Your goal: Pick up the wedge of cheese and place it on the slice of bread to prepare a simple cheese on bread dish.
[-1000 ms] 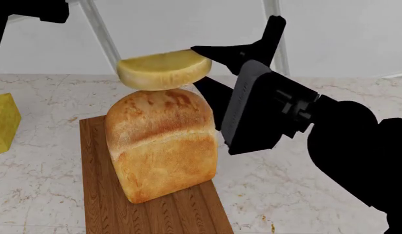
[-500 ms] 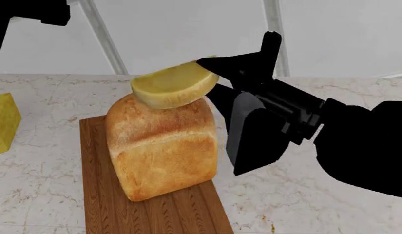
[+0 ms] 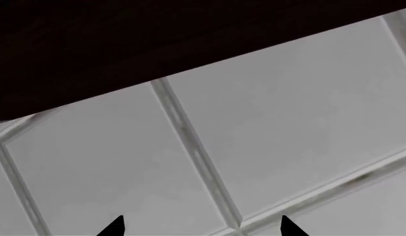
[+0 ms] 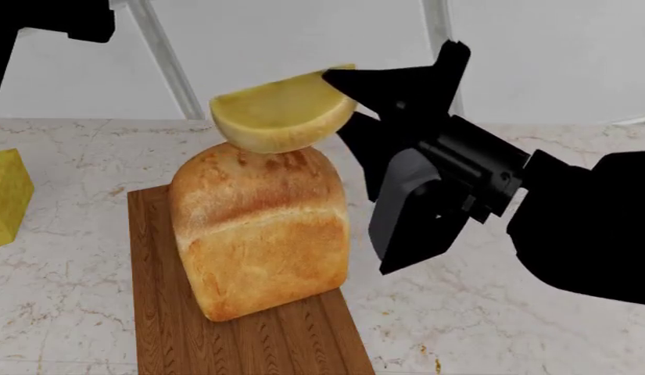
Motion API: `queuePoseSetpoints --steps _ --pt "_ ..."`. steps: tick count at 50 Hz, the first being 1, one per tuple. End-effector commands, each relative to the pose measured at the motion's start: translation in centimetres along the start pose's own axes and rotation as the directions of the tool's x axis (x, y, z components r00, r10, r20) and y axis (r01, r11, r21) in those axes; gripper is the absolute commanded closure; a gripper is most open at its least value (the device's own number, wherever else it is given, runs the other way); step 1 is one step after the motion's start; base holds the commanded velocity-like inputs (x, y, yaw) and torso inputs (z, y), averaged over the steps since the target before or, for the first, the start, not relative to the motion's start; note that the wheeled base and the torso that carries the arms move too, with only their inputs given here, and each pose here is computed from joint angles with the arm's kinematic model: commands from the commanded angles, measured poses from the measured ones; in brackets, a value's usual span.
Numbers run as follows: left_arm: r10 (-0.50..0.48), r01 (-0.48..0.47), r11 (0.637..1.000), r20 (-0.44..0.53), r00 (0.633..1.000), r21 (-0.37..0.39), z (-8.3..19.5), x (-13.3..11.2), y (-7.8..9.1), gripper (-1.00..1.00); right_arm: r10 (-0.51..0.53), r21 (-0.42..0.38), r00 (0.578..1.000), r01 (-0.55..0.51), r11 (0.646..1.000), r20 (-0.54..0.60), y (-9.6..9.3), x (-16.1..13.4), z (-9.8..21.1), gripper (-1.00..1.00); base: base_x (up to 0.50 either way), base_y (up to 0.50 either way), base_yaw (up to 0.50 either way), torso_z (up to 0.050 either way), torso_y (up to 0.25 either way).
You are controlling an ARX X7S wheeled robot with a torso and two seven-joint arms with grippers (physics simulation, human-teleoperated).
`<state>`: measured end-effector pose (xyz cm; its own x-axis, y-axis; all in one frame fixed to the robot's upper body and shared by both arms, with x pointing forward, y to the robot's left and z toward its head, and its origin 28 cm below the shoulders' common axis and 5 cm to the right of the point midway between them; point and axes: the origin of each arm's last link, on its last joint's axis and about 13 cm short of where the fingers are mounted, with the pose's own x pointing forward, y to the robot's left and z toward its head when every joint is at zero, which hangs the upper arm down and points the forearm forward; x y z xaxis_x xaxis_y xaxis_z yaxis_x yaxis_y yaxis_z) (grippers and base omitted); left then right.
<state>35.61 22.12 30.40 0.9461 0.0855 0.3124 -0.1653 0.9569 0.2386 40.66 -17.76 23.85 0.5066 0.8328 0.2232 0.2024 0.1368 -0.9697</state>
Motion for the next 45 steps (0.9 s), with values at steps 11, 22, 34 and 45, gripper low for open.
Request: queuePoseSetpoints --steps 11,22,34,45 --pt "0.002 -0.002 1.000 0.013 1.000 -0.010 0.04 -0.08 0.11 -1.00 0.021 0.012 0.999 -0.020 1.000 -0.031 1.14 -0.17 0.00 1.00 0.00 0.00 0.00 0.000 0.000" --pt "0.001 -0.001 1.000 0.012 1.000 -0.008 0.04 -0.08 0.09 -1.00 0.021 0.012 0.999 -0.020 1.000 -0.031 1.14 -0.17 0.00 1.00 0.00 0.00 0.00 0.000 0.000" --pt "0.001 -0.001 1.000 0.010 1.000 -0.008 0.03 -0.06 0.09 -1.00 0.021 0.012 0.999 -0.020 1.000 -0.031 1.14 -0.17 0.00 1.00 0.00 0.00 0.00 0.000 0.000" --pt "0.004 -0.004 1.000 0.013 1.000 -0.011 0.08 -0.08 0.10 -1.00 0.021 0.012 0.999 -0.020 1.000 -0.031 1.14 -0.17 0.00 1.00 0.00 0.00 0.00 0.000 0.000"
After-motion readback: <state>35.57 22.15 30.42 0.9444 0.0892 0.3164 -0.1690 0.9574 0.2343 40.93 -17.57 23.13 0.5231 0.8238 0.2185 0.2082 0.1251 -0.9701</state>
